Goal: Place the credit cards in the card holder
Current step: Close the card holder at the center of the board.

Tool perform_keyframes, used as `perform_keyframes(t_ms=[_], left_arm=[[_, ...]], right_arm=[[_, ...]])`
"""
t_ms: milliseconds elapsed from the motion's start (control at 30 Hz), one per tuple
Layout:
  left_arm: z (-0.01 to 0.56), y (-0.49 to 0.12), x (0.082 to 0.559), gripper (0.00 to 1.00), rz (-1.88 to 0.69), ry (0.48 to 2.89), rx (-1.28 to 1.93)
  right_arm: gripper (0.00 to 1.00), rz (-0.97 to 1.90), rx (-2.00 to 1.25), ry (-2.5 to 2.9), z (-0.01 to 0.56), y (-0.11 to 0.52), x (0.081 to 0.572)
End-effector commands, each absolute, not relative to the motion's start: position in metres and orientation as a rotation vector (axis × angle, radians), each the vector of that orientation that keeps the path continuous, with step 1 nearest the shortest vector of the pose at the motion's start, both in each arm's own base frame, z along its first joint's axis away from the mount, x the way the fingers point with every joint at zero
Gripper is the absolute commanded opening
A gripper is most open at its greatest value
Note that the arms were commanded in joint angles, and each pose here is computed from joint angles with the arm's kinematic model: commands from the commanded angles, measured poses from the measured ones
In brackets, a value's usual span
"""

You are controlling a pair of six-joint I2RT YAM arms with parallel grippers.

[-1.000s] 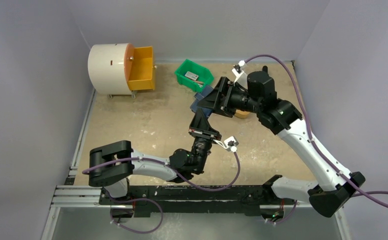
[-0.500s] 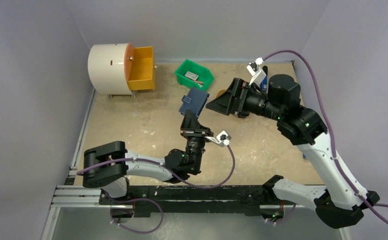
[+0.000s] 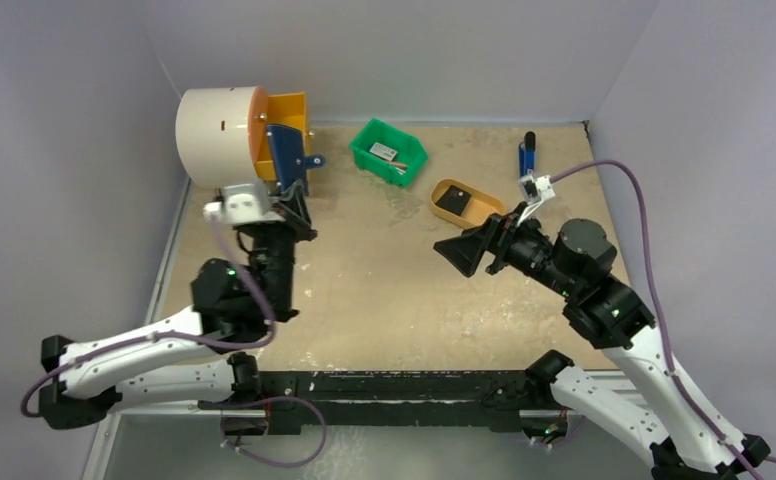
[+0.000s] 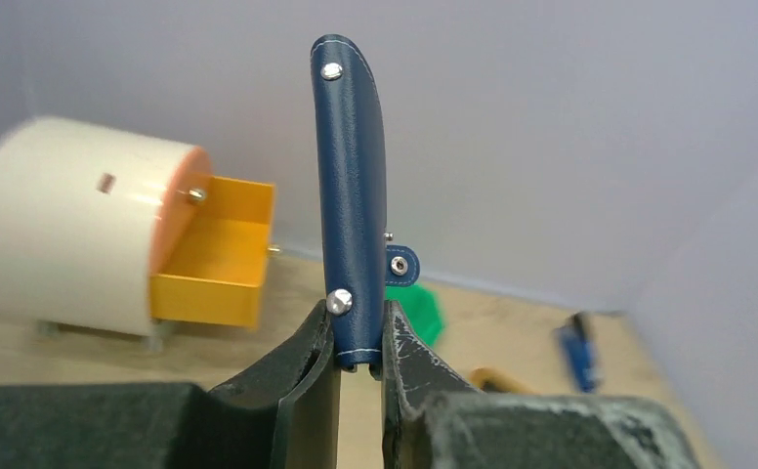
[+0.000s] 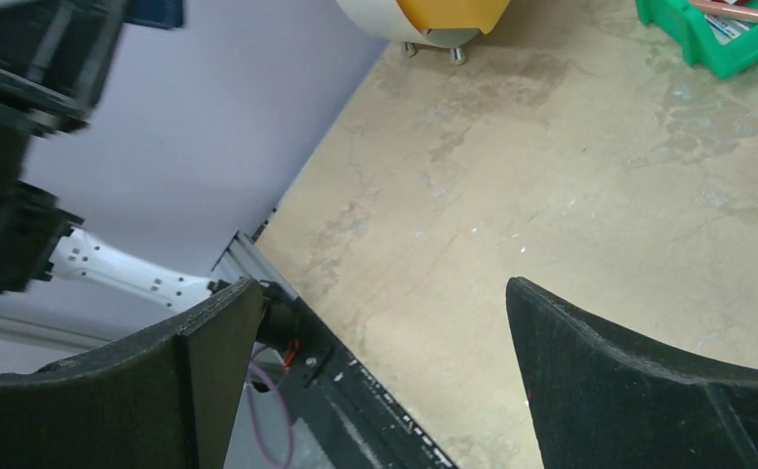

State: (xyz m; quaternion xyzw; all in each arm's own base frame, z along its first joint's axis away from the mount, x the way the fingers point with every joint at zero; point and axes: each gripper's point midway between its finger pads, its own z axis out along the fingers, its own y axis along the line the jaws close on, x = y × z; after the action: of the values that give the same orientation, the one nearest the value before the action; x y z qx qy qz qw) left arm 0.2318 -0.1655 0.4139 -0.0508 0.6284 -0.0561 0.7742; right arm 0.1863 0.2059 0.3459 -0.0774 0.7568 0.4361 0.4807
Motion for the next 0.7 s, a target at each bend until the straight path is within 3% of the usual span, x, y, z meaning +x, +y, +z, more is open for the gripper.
perform_keyframes(t_ms=[0, 367, 667], left_arm=[[0.399, -0.208, 0.219, 0.00, -0.670, 1.394, -0.194], [0.411, -0.233, 0.183, 0.00, -1.320, 1.236, -0.389], [0.411, -0.239, 0.177, 0.00, -1.575, 1.105, -0.533]], right_arm=[[0.96, 1.152, -0.277, 1.612, 0.367, 0.220, 0.188], [0.97, 1.573, -0.290, 1.366, 0.404, 0.247, 0.160], [0.97, 1.702, -0.246, 1.340, 0.416, 0.253, 0.158]])
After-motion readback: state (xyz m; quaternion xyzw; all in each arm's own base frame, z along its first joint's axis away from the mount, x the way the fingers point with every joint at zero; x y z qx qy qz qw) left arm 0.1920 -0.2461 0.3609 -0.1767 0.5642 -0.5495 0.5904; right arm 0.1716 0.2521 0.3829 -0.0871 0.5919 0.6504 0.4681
